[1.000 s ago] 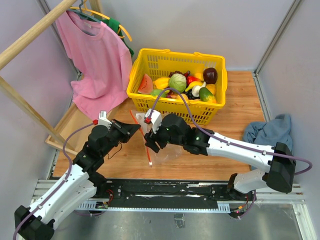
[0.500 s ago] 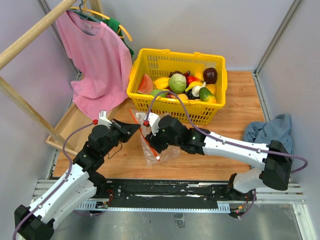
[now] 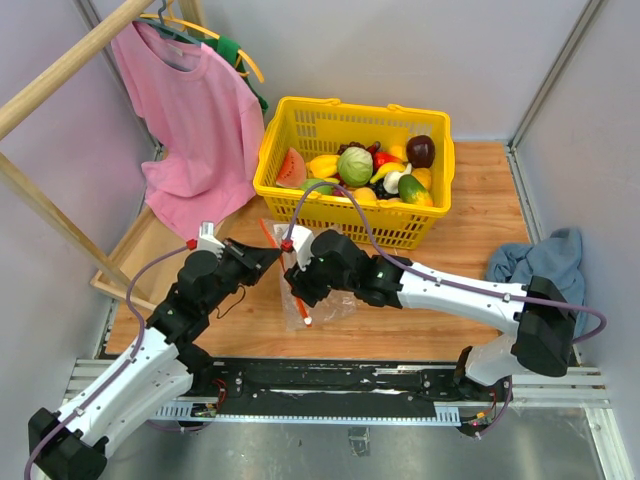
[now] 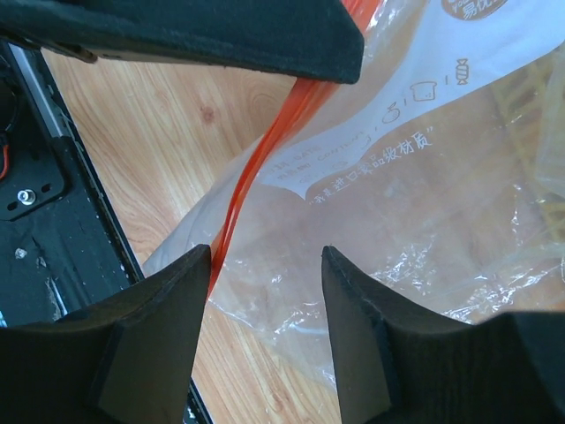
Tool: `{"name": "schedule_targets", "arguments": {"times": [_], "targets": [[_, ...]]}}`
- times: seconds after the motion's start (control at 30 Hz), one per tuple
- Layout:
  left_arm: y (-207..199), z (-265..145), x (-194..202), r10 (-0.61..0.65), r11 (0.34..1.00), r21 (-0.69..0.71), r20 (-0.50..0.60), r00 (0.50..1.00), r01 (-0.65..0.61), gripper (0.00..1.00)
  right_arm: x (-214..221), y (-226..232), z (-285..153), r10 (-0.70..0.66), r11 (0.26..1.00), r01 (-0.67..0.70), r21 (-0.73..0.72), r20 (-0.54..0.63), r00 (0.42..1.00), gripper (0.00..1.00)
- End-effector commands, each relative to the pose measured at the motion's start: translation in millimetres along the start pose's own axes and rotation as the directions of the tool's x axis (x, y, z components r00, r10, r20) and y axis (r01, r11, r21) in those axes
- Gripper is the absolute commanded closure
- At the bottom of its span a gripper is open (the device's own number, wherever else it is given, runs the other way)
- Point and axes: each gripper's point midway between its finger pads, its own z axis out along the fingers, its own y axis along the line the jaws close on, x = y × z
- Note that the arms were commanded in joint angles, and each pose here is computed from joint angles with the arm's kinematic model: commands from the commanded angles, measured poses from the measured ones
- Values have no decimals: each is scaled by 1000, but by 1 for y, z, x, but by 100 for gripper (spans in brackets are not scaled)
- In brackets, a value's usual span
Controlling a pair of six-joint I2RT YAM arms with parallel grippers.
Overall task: Place the food in the zip-top bag and seal the zipper
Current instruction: Open the zipper of the food storage bag.
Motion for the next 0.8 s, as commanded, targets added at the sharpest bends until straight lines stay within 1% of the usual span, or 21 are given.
{"name": "schedule_targets", "arguments": {"times": [0.0,0.23,0.43,0.67,0.73,0.77], "targets": [[-5,1,0,-11,999,35,15,1000,10,100,-30,9,1,28,999,-26,-24,92,995,44],[-4,2,6,-17,999,43,-1,1000,17,100,-30,-5,7,83,995,-89,43,120,989,41],[-5,0,7,-7,999,45,-6,1000,7,100,-28,-23,9,101,986,-117,123,128,987,45],[-3,1,8,-12,999,44,-5,1000,13,100,-26,-22,7,85,990,-98,105,123,989,45],[-2,2,8,-7,999,38,-9,1000,7,100,-24,-22,6,79,990,-92,107,114,990,47],[-3,2,8,-5,999,36,-9,1000,6,100,-23,-23,5,74,990,-86,109,110,991,49]]}}
